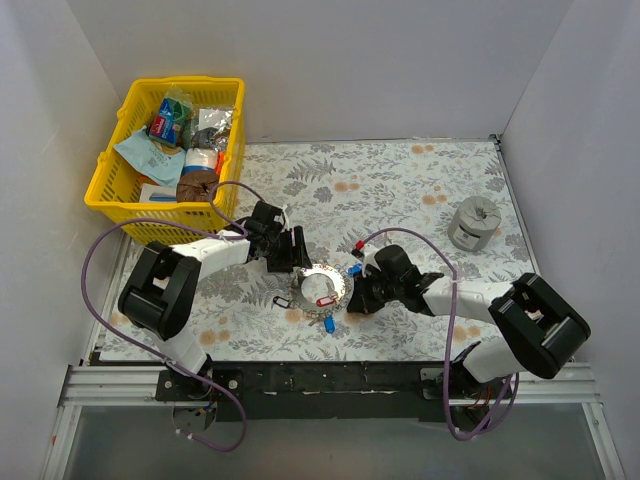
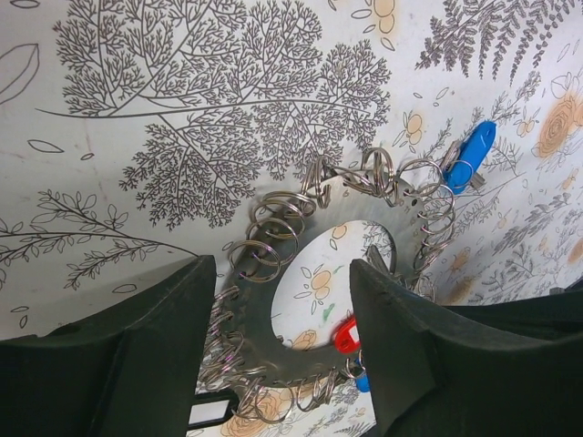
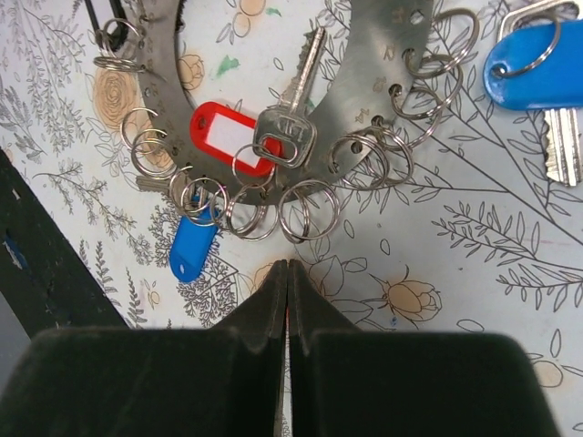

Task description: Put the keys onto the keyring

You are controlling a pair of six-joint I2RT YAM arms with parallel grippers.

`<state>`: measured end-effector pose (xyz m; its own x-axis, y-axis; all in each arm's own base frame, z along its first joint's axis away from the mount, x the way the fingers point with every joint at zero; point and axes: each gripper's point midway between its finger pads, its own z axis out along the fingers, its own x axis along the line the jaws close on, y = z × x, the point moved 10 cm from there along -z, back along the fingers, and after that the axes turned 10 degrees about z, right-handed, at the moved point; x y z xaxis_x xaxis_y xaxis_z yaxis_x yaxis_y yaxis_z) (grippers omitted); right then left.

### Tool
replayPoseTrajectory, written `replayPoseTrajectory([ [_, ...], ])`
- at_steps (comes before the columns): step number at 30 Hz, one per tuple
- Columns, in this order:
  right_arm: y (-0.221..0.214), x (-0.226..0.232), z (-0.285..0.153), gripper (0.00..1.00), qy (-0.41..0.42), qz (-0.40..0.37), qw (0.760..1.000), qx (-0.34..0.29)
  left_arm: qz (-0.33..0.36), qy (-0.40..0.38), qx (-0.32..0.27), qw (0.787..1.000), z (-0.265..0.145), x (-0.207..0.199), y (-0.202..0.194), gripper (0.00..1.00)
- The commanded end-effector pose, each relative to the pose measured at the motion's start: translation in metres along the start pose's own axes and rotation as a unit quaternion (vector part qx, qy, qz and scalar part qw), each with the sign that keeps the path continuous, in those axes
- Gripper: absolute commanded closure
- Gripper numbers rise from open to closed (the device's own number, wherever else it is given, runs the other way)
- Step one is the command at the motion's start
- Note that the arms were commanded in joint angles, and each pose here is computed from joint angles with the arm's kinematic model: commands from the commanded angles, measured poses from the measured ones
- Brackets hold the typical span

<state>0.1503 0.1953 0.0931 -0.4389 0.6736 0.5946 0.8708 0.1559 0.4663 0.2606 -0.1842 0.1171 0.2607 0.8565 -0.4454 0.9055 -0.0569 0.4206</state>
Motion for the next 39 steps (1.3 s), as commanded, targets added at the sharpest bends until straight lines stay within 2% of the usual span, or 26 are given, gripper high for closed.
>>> replayPoseTrajectory([
  [1, 0.017, 0.009, 0.010, 0.99, 0.022, 0.006, 1.000, -0.019, 0.007, -0.016, -0.010, 1.000, -0.011, -0.006, -0.003, 0.42],
  [4, 0.022, 0.008, 0.015, 0.99, 0.015, 0.018, 0.999, -0.026, 0.005, -0.016, -0.009, 1.000, -0.013, -0.005, -0.007, 0.46],
  [14, 0.068, 0.002, 0.027, 0.99, 0.025, 0.028, 0.998, -0.050, -0.009, -0.010, -0.004, 1.000, -0.024, -0.002, -0.025, 0.47],
  [25, 0.067, -0.004, 0.042, 0.99, 0.056, 0.035, 0.998, -0.018, -0.016, -0.028, -0.008, 0.999, -0.028, -0.007, -0.024, 0.48],
  [39, 0.097, -0.009, 0.075, 0.99, 0.050, 0.005, 0.999, -0.007, -0.023, -0.036, 0.015, 0.999, -0.022, -0.016, -0.045, 0.48],
])
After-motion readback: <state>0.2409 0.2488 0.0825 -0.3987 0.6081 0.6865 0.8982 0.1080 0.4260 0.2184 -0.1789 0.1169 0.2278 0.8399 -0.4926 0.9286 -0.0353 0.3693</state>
